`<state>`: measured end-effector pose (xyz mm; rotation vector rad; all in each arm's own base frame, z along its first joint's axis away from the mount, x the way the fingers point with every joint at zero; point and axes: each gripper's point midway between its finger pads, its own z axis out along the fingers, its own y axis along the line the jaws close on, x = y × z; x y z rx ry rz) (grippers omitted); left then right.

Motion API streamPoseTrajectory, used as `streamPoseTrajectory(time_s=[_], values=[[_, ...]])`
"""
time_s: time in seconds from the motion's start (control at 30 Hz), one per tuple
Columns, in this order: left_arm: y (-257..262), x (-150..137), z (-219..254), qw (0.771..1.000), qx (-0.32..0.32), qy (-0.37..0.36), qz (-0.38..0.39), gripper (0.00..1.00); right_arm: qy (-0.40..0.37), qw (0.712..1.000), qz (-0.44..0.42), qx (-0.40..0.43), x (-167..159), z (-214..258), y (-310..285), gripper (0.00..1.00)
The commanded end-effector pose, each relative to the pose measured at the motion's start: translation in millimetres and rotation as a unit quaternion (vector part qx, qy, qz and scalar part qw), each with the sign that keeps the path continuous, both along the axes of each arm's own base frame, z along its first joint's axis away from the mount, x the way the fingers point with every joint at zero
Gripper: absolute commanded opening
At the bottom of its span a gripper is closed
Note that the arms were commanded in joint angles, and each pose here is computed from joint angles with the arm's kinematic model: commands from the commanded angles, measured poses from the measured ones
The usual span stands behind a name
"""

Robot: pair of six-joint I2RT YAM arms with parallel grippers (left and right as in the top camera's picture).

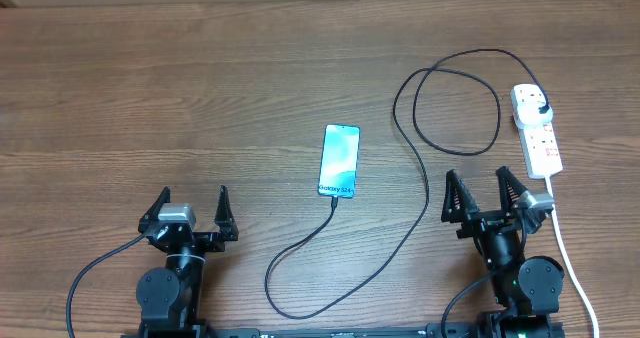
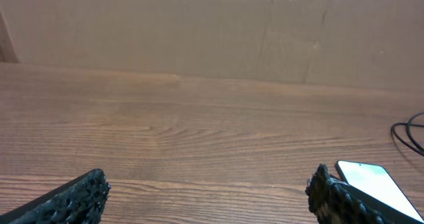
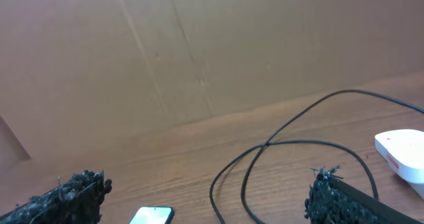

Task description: Plug charger to phone and switch on socket

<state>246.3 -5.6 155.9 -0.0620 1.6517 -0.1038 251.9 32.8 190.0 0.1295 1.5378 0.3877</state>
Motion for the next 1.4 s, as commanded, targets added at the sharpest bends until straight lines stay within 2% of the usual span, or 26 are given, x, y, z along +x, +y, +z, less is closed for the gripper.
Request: streamPoseTrajectory(time_s=[0.0,0.57,0.87,1.37], values=[[2,0,0,1.000,0.007,-0.003,0.005,0.99,0.006,1.000,-0.003,0.000,-1,-6,-1,1.00],[2,0,0,1.000,0.007,-0.003,0.005,1.00,0.080,0.997,-0.007,-0.008,-3,-43,-2,1.00],[2,0,0,1.000,0.007,-0.003,0.005,0.99,0.031,0.999,-0.011,-0.004,-7,-20,-4,1.00],[2,0,0,1.000,0.007,-0.003,0.005,1.00,0.031,0.999,-0.011,-0.004,-7,-20,-4,1.00]])
